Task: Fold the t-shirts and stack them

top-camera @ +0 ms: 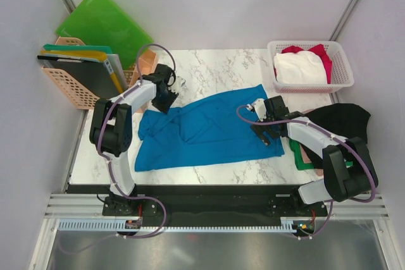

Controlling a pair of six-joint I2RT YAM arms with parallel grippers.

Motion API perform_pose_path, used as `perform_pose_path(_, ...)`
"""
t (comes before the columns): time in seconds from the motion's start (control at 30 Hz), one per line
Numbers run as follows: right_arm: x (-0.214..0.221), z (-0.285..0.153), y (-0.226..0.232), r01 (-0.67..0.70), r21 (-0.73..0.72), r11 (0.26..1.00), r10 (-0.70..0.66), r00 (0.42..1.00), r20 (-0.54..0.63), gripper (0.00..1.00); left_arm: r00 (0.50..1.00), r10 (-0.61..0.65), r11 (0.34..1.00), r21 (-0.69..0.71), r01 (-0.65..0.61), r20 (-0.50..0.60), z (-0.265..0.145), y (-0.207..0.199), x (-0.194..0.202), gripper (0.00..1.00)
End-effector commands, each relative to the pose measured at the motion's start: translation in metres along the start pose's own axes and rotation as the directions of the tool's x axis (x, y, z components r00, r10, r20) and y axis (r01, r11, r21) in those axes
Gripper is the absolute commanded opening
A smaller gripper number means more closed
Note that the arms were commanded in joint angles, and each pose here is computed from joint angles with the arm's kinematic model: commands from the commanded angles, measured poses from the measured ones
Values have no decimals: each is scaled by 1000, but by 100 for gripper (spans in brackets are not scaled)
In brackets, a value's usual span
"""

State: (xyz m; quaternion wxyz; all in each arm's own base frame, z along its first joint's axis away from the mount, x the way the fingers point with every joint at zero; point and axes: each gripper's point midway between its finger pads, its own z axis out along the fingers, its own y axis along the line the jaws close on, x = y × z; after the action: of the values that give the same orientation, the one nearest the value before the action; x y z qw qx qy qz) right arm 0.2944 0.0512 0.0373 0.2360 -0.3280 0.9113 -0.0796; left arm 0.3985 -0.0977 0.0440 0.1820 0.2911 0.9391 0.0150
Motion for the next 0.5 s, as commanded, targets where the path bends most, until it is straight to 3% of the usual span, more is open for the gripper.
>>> perform_pose_path(0.0, -2, 1, -5, 2, 22, 1000, -2, 1000, 5, 98, 1000, 14, 999, 50, -15, 16, -2, -6, -8, 34)
perform_pose_path(0.2, -3, 2, -5, 1, 26, 1000, -1, 1000, 7, 98, 1000, 20, 998, 62, -18, -22, 2, -9, 3, 32)
perform_pose_path(0.27, -2, 1, -6, 0, 28, 1000, 0, 1000, 6, 98, 1000, 19, 997, 71, -18, -20, 0, -12, 3, 8)
perform_pose_path(0.3, -2, 1, -6, 2, 27, 1000, -3, 1000, 7, 98, 1000, 18, 997, 75, -16, -18, -1, -13, 4, 2)
perform_pose_path(0.47, 0, 3, -5, 5, 25, 1000, -5, 1000, -1, 98, 1000, 10, 997, 76, -12, 28, -19, -16, 0, 2)
